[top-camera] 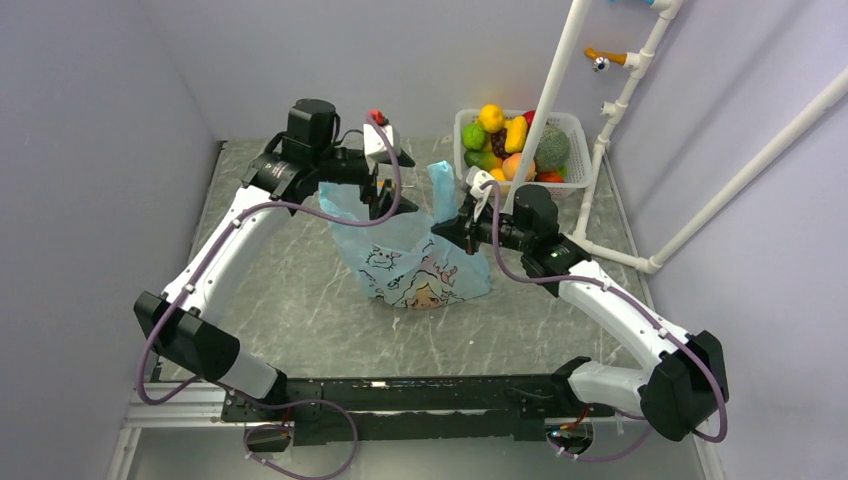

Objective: Place the fake fruits into the plastic bag and tie a complex knot

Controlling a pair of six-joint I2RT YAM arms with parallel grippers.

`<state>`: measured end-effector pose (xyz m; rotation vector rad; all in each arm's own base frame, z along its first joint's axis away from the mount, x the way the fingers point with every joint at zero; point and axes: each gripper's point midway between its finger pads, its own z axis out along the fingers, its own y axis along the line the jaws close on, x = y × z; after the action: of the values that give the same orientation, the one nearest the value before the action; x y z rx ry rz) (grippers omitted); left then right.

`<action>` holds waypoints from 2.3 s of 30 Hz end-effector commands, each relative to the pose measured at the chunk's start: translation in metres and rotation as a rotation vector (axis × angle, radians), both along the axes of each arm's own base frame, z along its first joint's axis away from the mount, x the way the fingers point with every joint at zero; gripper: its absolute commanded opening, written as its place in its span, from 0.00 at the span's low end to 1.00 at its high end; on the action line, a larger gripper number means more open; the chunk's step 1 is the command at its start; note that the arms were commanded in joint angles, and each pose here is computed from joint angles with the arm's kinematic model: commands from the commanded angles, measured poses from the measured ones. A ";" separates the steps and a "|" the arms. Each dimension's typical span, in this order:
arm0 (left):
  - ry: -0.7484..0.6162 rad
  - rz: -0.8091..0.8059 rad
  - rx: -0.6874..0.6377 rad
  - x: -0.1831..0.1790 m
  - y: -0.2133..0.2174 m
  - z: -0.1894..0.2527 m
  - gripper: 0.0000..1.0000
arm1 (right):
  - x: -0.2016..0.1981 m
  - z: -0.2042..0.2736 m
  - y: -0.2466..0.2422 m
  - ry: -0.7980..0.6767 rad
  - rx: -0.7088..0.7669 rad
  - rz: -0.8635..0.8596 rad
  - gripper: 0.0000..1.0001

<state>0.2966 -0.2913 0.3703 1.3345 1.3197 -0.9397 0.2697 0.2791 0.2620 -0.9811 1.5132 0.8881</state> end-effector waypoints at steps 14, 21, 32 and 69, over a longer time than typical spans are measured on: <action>0.126 -0.094 0.287 -0.062 0.044 -0.130 0.00 | -0.010 0.003 -0.023 0.266 0.104 -0.146 0.00; 0.095 0.006 0.221 -0.039 0.045 -0.096 0.47 | 0.015 -0.017 -0.025 0.344 0.117 -0.262 0.00; 0.025 0.067 0.148 -0.044 -0.003 -0.046 1.00 | 0.020 -0.012 -0.020 0.336 0.117 -0.245 0.00; 0.294 0.165 0.454 -0.071 0.051 -0.274 0.00 | 0.050 -0.066 -0.018 0.402 0.048 -0.213 0.00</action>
<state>0.2344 -0.2539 0.1240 1.4470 1.7784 -0.8381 0.2924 0.2680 0.1742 -0.6092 2.0193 1.1125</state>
